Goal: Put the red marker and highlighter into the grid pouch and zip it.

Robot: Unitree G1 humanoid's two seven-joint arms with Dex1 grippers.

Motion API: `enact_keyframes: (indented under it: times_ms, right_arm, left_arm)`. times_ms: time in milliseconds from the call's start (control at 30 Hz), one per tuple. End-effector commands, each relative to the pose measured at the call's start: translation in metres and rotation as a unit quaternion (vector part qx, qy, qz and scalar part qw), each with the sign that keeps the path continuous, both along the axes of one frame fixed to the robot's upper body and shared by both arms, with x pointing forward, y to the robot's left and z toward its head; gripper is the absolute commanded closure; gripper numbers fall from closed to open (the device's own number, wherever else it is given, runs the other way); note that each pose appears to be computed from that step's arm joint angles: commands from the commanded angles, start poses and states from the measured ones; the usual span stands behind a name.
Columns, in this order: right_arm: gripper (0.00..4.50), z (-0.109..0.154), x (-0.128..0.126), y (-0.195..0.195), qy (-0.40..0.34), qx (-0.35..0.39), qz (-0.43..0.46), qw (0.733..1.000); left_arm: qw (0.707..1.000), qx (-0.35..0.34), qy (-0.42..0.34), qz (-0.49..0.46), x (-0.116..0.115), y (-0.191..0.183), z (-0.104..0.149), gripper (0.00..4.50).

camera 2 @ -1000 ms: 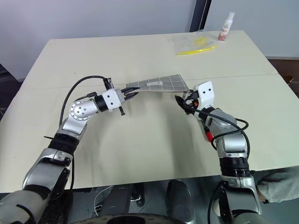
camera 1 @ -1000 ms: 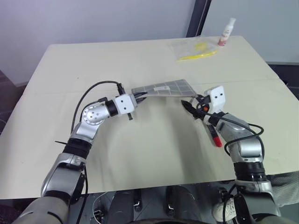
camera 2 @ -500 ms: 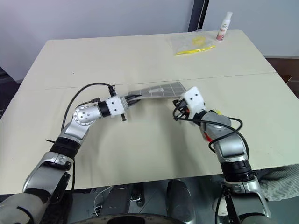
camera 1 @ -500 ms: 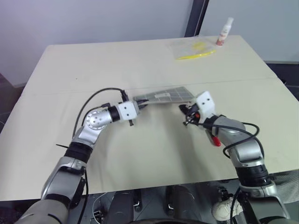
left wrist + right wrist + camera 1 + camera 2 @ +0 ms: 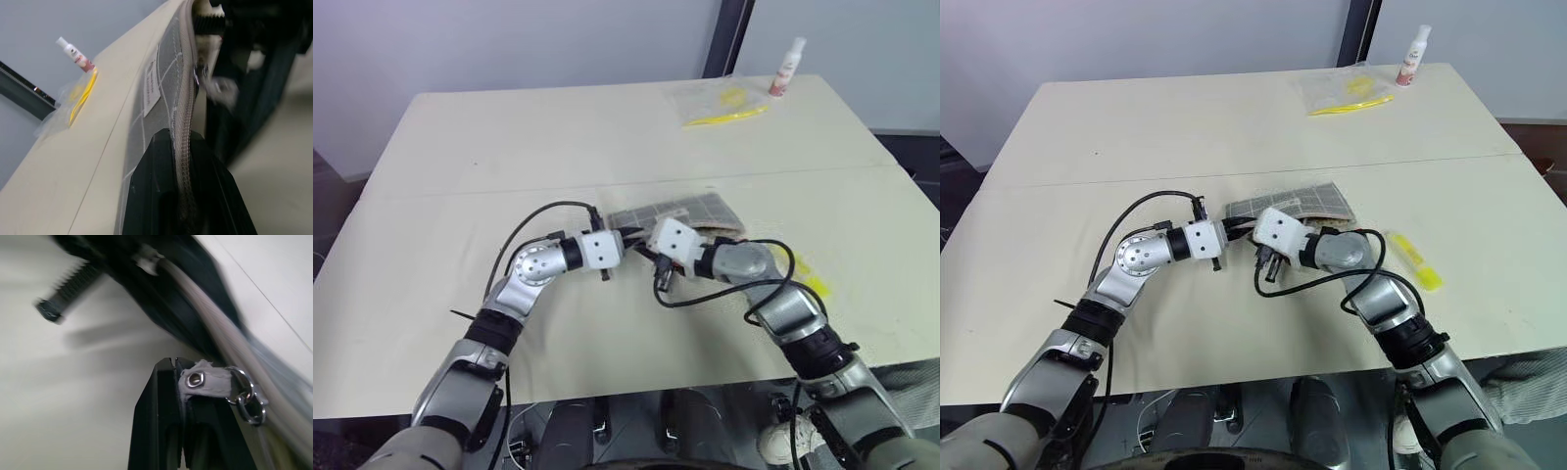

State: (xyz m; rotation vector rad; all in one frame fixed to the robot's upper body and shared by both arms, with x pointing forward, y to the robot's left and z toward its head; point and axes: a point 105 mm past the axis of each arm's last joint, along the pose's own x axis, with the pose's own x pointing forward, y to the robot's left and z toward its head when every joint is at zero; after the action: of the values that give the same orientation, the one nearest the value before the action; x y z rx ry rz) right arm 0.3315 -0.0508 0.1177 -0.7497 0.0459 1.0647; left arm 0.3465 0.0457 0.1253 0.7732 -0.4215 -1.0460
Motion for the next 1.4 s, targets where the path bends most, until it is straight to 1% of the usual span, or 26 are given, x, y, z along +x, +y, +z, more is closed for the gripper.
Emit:
enact_keyframes:
  times_ms: [33,67,100,200,233,333,367,433,500,567,633,733,800,867,933,1000,1100,1167,1233,1300,1400]
  right_arm:
    - [4.44,0.015,-0.002,0.018,-0.063,-0.029,0.052,0.996]
    - [4.44,0.015,-0.003,0.021,-0.072,-0.037,0.059,0.995]
    - [4.44,0.015,-0.003,0.020,-0.065,-0.035,0.059,0.996]
    - [3.61,0.009,-0.005,0.003,-0.060,-0.050,0.053,0.996]
    - [3.09,0.006,-0.007,-0.004,-0.055,-0.052,0.047,0.996]
    - [1.60,0.002,-0.019,-0.025,-0.023,-0.020,0.016,0.999]
    - [0.99,0.004,-0.024,-0.031,-0.021,-0.008,0.008,1.000]
    - [0.07,0.010,-0.034,-0.043,-0.015,0.026,-0.008,1.000]
    - [0.07,0.013,-0.046,-0.056,-0.008,0.044,-0.018,0.999]
    - [0.07,0.020,-0.061,-0.066,0.023,0.093,-0.018,0.995]
    - [0.07,0.030,-0.068,-0.079,0.021,0.121,-0.031,0.992]
    - [0.07,0.041,-0.070,-0.106,0.027,0.183,-0.098,0.978]
    - [0.07,0.044,-0.067,-0.123,0.006,0.198,-0.157,0.967]
    - [0.07,0.042,-0.063,-0.142,-0.012,0.196,-0.230,0.953]
    - [0.07,0.036,-0.064,-0.157,-0.004,0.207,-0.293,0.933]
    - [0.07,0.030,-0.067,-0.170,0.004,0.209,-0.342,0.916]
    - [0.07,0.027,-0.071,-0.199,0.000,0.210,-0.406,0.890]
    - [0.07,0.025,-0.075,-0.213,0.006,0.202,-0.422,0.884]
    - [0.07,0.018,-0.082,-0.228,0.024,0.188,-0.444,0.876]
    - [0.07,-0.001,-0.092,-0.242,0.074,0.158,-0.467,0.867]
    - [0.07,-0.015,-0.100,-0.256,0.112,0.146,-0.488,0.853]
  left_arm:
    - [1.000,-0.004,-0.019,-0.017,-0.006,-0.011,0.008,4.50]
    - [1.000,-0.005,-0.019,-0.019,-0.007,-0.012,0.008,4.50]
    - [1.000,-0.006,-0.020,-0.019,-0.007,-0.013,0.009,4.50]
    - [1.000,-0.012,-0.025,-0.012,-0.006,-0.011,0.013,4.50]
    - [1.000,-0.014,-0.025,-0.010,-0.006,-0.010,0.014,4.50]
    - [0.999,-0.017,-0.030,0.000,-0.004,-0.004,0.017,4.50]
    - [0.999,-0.016,-0.031,0.003,-0.003,-0.001,0.017,4.50]
    - [0.999,-0.013,-0.031,0.010,-0.002,0.004,0.017,4.50]
    - [0.999,-0.022,-0.029,0.019,0.000,0.008,0.018,4.50]
    - [0.999,-0.012,-0.035,0.019,0.001,0.009,0.018,4.50]
    - [0.999,-0.010,-0.037,0.018,0.002,0.009,0.021,4.50]
    - [0.999,-0.017,-0.041,0.022,0.004,0.010,0.026,4.50]
    - [0.999,-0.016,-0.039,0.025,0.005,0.012,0.025,4.50]
    - [0.999,-0.016,-0.033,0.029,0.005,0.015,0.022,4.50]
    - [0.999,-0.013,-0.026,0.031,0.005,0.017,0.016,4.50]
    - [0.999,-0.012,-0.020,0.032,0.004,0.019,0.012,4.50]
    - [0.999,-0.014,-0.006,0.034,0.004,0.021,0.005,4.50]
    - [0.999,-0.014,0.001,0.031,0.001,0.021,0.001,4.50]
    - [1.000,-0.008,0.006,0.026,-0.002,0.021,-0.003,4.50]
    - [1.000,-0.002,0.009,0.020,-0.005,0.021,-0.004,4.50]
    - [1.000,0.003,0.010,0.018,-0.006,0.021,-0.003,4.50]
